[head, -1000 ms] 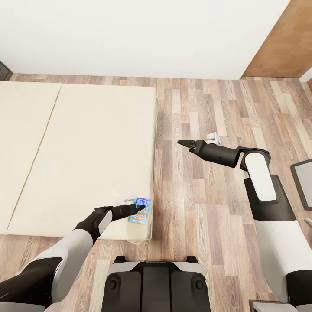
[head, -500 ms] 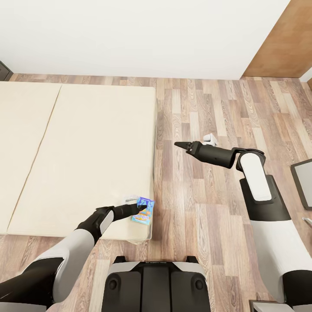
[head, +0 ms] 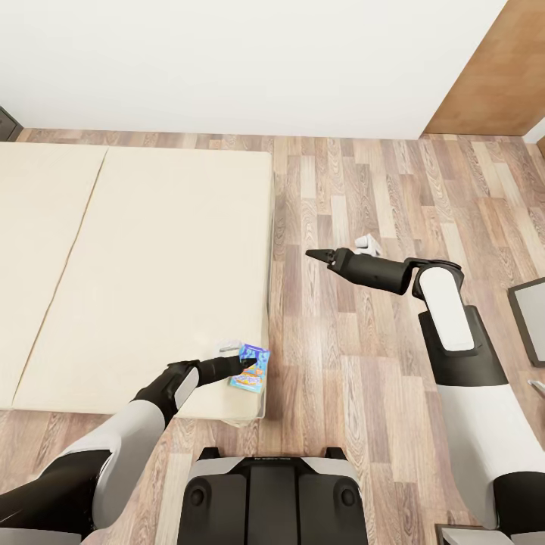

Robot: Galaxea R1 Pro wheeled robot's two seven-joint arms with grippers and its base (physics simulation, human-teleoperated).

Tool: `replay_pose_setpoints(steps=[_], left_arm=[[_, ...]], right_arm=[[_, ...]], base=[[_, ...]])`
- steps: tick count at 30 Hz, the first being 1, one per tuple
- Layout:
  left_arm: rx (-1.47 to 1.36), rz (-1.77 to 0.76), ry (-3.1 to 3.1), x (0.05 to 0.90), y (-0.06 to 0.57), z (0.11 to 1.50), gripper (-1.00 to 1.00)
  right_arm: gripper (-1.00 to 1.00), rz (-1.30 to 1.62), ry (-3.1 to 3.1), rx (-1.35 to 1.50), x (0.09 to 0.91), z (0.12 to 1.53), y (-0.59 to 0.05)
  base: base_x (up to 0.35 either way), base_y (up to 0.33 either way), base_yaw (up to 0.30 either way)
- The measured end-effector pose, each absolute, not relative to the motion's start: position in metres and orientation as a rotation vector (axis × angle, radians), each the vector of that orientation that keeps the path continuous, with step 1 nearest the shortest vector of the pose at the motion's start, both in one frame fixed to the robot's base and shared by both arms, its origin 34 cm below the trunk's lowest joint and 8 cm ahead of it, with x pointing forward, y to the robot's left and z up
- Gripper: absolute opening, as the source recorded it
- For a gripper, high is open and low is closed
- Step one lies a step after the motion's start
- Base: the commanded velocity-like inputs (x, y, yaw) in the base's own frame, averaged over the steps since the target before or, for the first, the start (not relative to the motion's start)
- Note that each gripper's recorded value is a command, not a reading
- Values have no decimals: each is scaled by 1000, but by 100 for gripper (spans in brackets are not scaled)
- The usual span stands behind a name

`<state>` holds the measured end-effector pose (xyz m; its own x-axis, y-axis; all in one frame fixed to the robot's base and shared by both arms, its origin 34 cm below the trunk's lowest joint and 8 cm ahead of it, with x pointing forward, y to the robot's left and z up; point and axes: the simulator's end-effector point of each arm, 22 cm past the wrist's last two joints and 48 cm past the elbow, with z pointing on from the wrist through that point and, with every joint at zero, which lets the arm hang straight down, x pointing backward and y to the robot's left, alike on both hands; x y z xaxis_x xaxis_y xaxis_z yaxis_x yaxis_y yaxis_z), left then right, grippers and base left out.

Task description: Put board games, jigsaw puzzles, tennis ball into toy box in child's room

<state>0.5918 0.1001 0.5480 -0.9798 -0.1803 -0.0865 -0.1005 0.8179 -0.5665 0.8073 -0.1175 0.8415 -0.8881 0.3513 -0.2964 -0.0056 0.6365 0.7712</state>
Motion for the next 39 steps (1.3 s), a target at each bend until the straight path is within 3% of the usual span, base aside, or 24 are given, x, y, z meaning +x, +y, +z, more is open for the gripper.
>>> replay_pose_setpoints(steps=[39], left_arm=[[-223,-881,2864,592,100,548,100]], right_arm=[[100,1148,2439,273,807,841,-118]], base=[[0,0,0]])
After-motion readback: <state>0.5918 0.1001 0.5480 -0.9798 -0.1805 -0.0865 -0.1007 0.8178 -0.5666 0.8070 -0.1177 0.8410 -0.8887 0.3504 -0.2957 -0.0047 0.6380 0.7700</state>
